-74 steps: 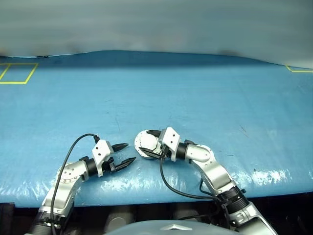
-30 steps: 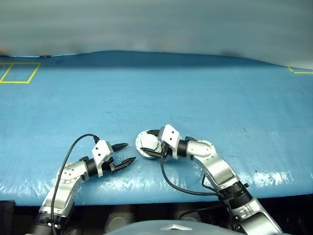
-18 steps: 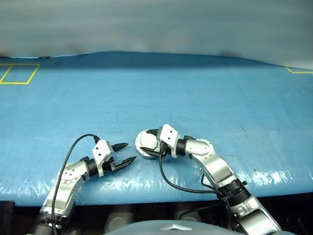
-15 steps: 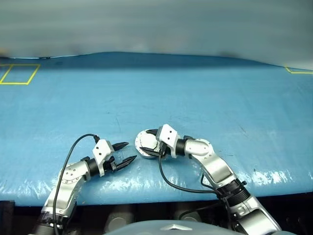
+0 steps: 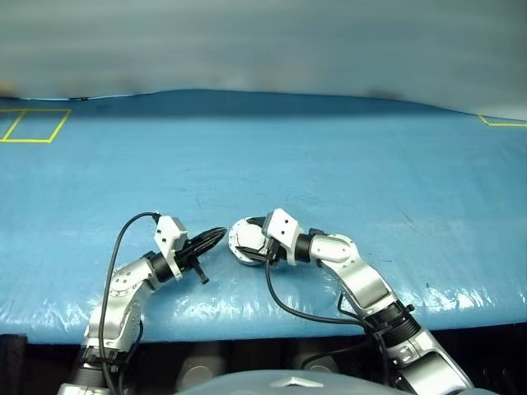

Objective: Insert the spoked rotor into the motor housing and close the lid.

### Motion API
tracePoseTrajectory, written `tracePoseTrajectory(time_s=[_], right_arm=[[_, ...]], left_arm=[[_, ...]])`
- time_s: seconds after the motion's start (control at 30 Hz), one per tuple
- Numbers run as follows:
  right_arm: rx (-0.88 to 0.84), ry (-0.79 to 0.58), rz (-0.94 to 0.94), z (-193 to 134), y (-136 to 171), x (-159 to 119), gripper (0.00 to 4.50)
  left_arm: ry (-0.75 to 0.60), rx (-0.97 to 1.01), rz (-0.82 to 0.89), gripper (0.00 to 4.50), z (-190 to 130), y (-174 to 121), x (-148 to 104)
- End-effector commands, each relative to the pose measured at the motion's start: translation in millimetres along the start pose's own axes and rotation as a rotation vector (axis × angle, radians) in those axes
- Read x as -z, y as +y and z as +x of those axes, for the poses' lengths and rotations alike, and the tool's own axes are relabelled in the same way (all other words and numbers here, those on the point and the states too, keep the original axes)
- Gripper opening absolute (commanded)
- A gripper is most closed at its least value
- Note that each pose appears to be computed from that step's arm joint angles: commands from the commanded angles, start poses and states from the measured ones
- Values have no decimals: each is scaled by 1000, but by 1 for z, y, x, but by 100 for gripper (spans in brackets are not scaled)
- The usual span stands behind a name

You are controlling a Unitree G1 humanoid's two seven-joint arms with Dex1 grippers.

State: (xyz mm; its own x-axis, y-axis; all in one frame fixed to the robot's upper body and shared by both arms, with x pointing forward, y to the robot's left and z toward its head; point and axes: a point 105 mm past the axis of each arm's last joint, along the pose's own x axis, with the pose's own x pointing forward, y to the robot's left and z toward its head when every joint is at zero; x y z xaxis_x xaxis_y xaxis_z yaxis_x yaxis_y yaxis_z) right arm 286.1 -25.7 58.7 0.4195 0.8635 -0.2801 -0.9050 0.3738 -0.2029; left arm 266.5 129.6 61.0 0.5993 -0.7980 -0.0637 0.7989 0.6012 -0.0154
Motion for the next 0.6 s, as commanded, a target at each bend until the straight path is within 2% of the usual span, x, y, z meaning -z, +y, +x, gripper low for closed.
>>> tracePoseTrajectory(time_s=[0.03, 0.23, 0.53, 0.57, 0.6], right_arm=[[22, 123, 44, -4, 1, 31, 317], [34, 104, 32, -3, 0, 27, 317], [12, 72, 50, -3, 5, 21, 317], [5, 70, 50, -4, 6, 20, 382], [-6, 59, 50, -6, 7, 17, 409]], left_arm=[[45, 34, 68, 1, 5, -3, 4], [137, 52, 122, 1, 14, -7, 20], [143, 69, 96, 1, 18, -17, 28], [144, 70, 96, 0, 18, -18, 28], [146, 74, 94, 0, 18, -18, 29]])
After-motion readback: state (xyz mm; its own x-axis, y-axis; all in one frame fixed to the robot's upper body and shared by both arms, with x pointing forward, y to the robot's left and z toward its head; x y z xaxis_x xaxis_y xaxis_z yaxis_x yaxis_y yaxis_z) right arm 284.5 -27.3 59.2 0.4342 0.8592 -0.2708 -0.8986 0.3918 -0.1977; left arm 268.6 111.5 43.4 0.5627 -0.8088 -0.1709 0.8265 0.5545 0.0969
